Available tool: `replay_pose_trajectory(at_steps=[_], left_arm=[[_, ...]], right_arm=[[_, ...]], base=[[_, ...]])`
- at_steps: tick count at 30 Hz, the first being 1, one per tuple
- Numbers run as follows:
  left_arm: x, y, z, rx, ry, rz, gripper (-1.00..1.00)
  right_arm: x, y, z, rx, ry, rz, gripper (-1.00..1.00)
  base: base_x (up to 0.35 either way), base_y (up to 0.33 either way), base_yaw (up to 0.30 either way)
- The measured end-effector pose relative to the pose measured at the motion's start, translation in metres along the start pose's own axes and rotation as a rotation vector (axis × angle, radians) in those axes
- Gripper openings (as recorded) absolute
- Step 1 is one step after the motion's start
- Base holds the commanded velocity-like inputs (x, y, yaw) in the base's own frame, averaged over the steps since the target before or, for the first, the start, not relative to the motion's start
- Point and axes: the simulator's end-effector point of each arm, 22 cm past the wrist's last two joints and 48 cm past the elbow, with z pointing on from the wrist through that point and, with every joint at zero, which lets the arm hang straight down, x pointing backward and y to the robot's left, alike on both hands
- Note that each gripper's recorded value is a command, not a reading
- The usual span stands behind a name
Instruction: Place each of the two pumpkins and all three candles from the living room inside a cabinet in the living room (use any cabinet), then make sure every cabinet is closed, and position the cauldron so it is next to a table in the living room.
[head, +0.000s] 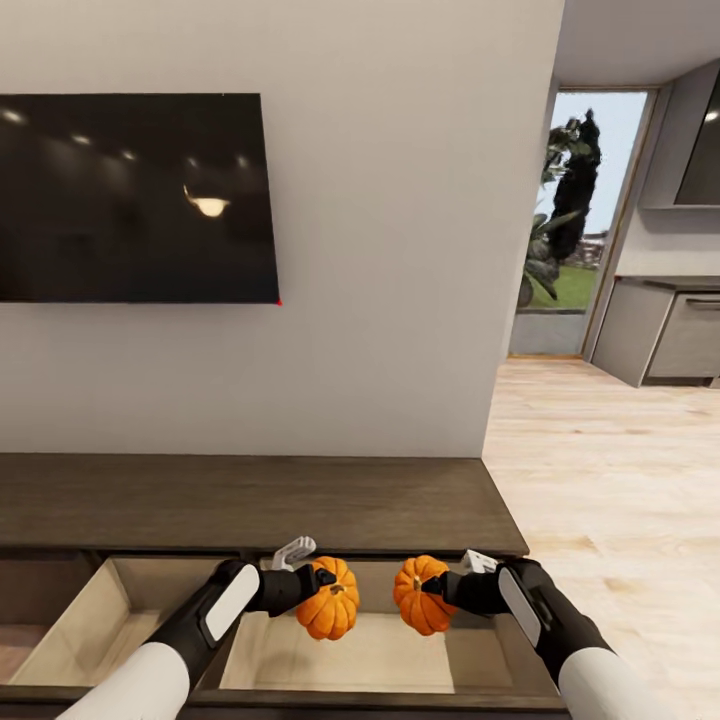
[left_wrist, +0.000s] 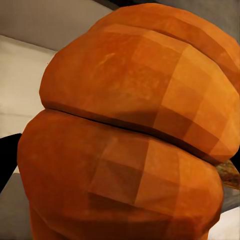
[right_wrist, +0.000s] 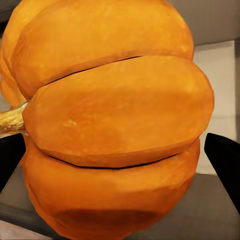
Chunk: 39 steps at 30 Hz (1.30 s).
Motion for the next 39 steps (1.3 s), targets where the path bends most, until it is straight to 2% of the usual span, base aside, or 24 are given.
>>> replay_pose_trajectory(at_steps=[6,26,33,39], left_arm=[[0.01,0.006,0.007,-0.008,0.027,-0.034,-1.0],[0.018,0.014,0.021,0.0,0.036,-0.051,-1.0],[0.004,0.005,0.021,0.003,0.027,-0.043,-1.0],[-0.012,-0.003,0.025,0.019,0.005,-0.028,-1.0]], right_arm=[[0.013,0.003,0.007,0.003,0.041,-0.019,-1.0],[0.005,-0.001,0.018,0.009,0.05,-0.03,-1.0],[-0.007,-0.001,0.015,0.011,0.051,-0.031,-1.0],[0.002,0.002,0.015,0.004,0.144,-0.008,-1.0]], base=[[0.0,0.0,0.0],[0.0,0.0,0.0],[0.0,0.0,0.0],[0.0,0.0,0.0]])
